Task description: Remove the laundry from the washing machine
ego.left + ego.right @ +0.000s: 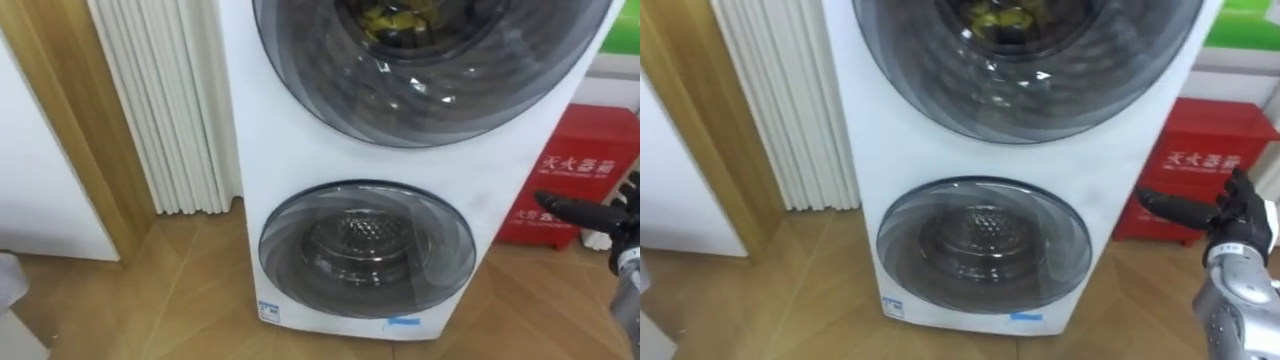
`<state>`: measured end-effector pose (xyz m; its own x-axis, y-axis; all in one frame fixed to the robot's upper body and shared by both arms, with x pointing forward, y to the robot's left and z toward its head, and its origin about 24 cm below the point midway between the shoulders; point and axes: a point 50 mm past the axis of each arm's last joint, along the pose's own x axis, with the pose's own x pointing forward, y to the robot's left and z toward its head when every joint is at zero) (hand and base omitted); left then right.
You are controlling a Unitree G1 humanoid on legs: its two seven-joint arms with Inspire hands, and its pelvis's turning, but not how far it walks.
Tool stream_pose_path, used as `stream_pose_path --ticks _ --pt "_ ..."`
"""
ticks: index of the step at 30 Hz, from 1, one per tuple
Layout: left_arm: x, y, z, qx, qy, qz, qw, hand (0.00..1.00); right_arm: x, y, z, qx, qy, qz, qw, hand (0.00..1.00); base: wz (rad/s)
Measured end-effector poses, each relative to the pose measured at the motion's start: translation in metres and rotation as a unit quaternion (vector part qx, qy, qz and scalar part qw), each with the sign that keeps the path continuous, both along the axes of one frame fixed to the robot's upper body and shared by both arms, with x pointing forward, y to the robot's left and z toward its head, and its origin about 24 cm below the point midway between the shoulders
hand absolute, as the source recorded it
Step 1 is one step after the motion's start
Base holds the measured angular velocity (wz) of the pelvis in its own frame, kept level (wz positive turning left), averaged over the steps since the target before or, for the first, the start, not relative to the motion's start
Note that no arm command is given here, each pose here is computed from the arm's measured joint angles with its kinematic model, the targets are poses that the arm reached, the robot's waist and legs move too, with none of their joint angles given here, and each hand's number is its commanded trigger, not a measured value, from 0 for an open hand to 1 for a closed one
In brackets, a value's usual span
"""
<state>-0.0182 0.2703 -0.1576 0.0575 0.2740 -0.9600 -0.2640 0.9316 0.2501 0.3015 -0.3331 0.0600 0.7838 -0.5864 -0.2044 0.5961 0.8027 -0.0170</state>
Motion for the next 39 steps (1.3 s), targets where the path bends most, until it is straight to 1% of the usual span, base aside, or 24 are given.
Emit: stream_pose_path --ticks 2,4,6,10,13,17,19,24,29,33,39 --pt "-0.003 0.001 0.001 0.003 0.007 -0.013 1.000 0.00 0.000 -0.001 0.001 -0.002 0.000 0.000 1.000 0.00 0.08" --pt "-0.003 0.009 0.003 0.015 0.012 -0.026 0.999 0.00 0.004 0.002 0.004 -0.007 -0.003 0.012 1.000 0.00 -0.48" --pt "-0.011 0.014 0.005 0.023 0.026 -0.021 0.999 0.00 0.007 0.003 0.009 -0.013 -0.008 0.015 1.000 0.00 -0.03" --pt "-0.006 0.017 0.007 0.018 0.016 -0.022 0.999 0.00 0.005 -0.015 0.026 -0.049 -0.011 -0.007 0.999 0.00 0.35" --pt "-0.004 0.021 0.008 0.023 0.016 -0.023 0.999 0.00 0.011 -0.014 0.034 -0.049 -0.022 -0.003 0.999 0.00 0.02" --pt "-0.014 0.020 0.008 0.018 0.036 -0.014 0.999 0.00 0.016 -0.012 0.041 -0.050 -0.030 0.000 0.998 0.00 0.07" --pt "-0.018 0.022 0.009 0.021 0.041 -0.012 0.999 0.00 0.019 -0.011 0.045 -0.049 -0.036 0.004 0.998 0.00 0.09" --pt "-0.021 0.026 0.010 0.025 0.042 -0.003 0.999 0.00 0.020 -0.013 0.048 -0.053 -0.037 0.009 0.998 0.00 0.02" --pt "-0.024 0.026 0.011 0.026 0.044 -0.002 0.999 0.00 0.018 -0.021 0.056 -0.064 -0.037 0.001 0.997 0.00 0.00" --pt "-0.023 0.026 0.011 0.027 0.042 -0.002 0.999 0.00 0.019 -0.030 0.067 -0.089 -0.029 -0.005 0.996 0.00 -0.02" --pt "-0.026 0.031 0.013 0.025 0.047 0.001 0.999 0.00 0.024 -0.029 0.077 -0.095 -0.033 0.011 0.995 0.00 0.00"
